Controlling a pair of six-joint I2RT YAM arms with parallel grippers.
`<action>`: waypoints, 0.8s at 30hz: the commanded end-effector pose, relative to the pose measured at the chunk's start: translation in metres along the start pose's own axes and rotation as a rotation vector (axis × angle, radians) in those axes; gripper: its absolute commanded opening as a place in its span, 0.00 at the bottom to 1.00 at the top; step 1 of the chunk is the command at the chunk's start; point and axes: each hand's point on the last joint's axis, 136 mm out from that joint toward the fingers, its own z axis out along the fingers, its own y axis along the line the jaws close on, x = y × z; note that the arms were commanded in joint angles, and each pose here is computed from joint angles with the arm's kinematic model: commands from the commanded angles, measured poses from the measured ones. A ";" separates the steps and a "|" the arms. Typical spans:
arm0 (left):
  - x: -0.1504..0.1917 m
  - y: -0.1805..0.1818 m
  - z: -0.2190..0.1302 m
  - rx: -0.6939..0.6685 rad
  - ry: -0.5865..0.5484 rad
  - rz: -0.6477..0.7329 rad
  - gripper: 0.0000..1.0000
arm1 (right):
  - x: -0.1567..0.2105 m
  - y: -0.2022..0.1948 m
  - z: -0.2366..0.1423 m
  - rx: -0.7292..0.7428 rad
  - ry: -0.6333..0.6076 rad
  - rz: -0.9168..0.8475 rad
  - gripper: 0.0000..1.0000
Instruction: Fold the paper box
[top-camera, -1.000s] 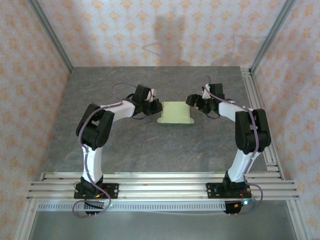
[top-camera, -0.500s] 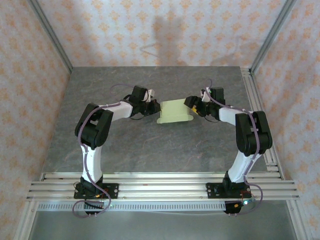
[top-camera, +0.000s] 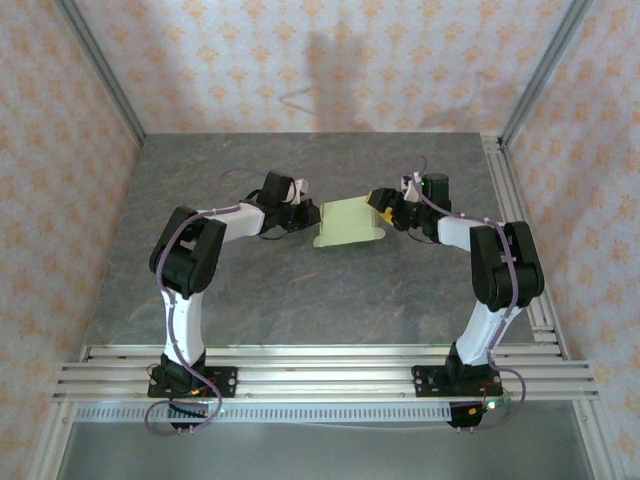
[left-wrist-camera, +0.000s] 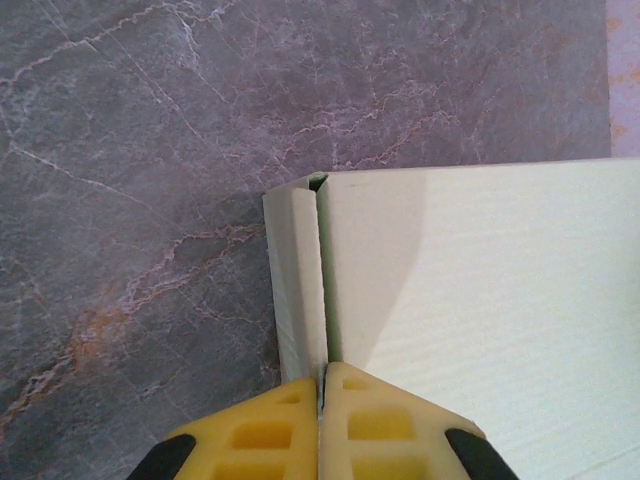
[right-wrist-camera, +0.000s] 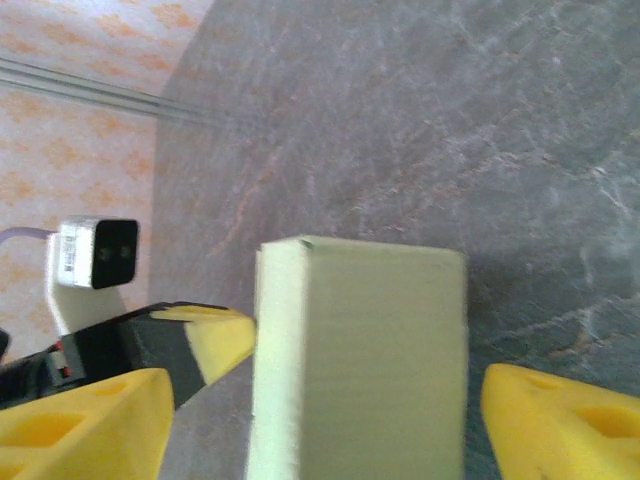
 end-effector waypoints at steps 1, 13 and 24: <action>0.011 0.015 0.006 -0.039 0.027 -0.006 0.08 | 0.002 -0.018 0.003 0.089 0.011 -0.016 0.85; 0.012 0.018 0.009 -0.041 0.033 -0.015 0.08 | 0.003 0.005 0.006 -0.057 0.024 0.001 0.61; 0.008 0.016 0.007 -0.038 0.012 -0.010 0.18 | -0.006 0.017 0.004 -0.106 -0.014 0.035 0.45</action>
